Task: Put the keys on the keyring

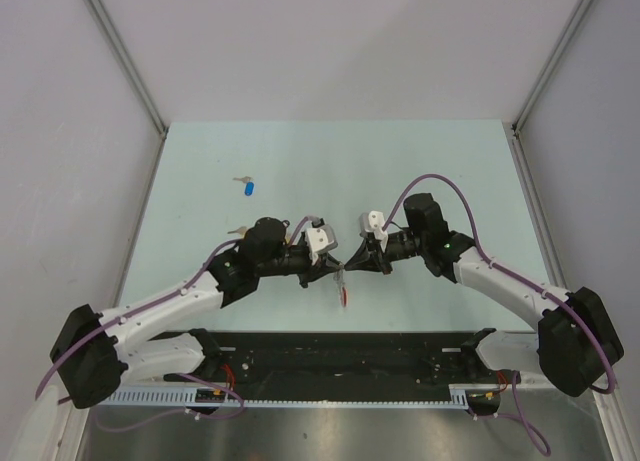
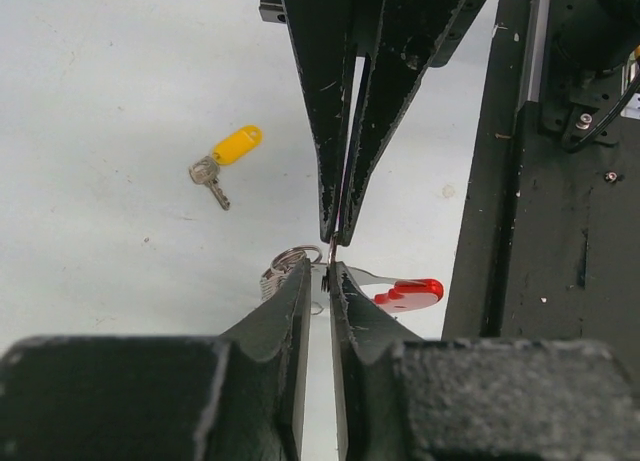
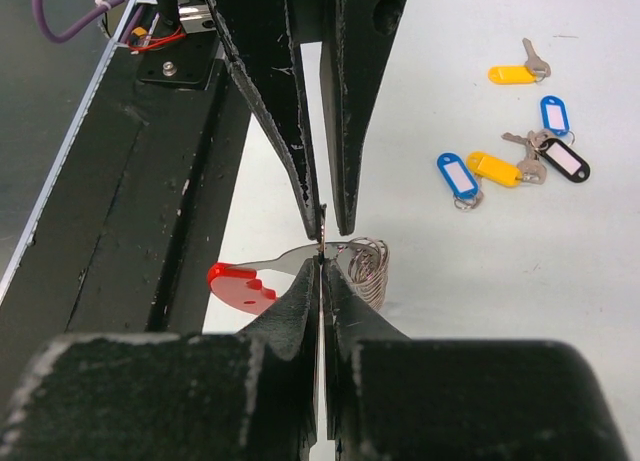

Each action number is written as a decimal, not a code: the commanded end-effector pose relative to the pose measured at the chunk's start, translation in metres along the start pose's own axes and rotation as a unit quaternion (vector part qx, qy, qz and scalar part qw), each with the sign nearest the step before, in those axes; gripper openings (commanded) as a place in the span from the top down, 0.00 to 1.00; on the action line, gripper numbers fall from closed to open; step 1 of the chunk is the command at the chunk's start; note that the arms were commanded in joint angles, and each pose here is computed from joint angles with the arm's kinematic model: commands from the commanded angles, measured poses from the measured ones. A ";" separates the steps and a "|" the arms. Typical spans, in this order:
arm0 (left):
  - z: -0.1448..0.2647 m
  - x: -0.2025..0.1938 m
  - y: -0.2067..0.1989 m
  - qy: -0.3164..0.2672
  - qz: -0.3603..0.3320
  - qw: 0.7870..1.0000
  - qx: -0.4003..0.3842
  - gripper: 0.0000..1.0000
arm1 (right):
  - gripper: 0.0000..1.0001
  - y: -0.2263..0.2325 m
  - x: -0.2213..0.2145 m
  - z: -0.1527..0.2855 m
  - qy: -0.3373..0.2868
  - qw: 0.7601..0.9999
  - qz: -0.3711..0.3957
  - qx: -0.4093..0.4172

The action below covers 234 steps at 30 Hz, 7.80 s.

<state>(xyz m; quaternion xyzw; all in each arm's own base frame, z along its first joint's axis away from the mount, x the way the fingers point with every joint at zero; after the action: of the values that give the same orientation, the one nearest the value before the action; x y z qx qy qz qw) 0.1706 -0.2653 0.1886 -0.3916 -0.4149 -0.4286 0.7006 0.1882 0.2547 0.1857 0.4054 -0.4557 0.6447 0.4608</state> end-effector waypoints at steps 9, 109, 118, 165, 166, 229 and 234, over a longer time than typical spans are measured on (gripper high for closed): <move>0.002 0.016 0.003 -0.029 -0.022 0.999 0.017 1.00 | 0.81 -0.020 0.021 0.000 -0.005 0.999 -0.006 -0.040; 0.015 -0.014 0.006 -0.169 -0.046 0.984 0.039 1.00 | 1.00 -0.032 -0.066 0.031 0.191 0.904 -0.239 -0.298; 0.023 -0.011 0.006 -0.187 -0.073 0.979 0.040 1.00 | 1.00 -0.009 0.003 0.023 0.153 0.946 -0.203 -0.200; 0.035 -0.022 -0.005 -0.195 -0.129 0.972 0.017 1.00 | 1.00 0.000 0.054 -0.037 0.131 0.969 -0.203 -0.042; 0.034 -0.022 -0.004 -0.195 -0.130 0.972 0.018 1.00 | 1.00 -0.001 0.055 -0.037 0.130 0.970 -0.203 -0.043; 0.043 -0.009 -0.025 -0.264 -0.107 0.958 -0.040 1.00 | 1.00 0.014 0.035 -0.019 0.169 0.984 -0.047 -0.044; 0.043 -0.007 -0.030 -0.262 -0.105 0.958 -0.059 1.00 | 1.00 0.013 0.040 -0.021 0.162 0.985 -0.033 -0.045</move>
<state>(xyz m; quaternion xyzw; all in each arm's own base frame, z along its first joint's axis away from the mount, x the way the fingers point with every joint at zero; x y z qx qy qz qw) 0.1322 -0.2295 0.1753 -0.4645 -0.5834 -0.4017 0.5315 0.1592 0.2757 0.2028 0.2995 -0.3537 0.6573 0.5943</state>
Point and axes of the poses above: each gripper's point midway between its finger pads, its own z axis back along the fingers, its own y axis along the line the jaws close on, x = y × z, the point moved 4 cm from there along z, back along the fingers, and after that the axes turned 11 degrees about z, right-handed, at the moved point
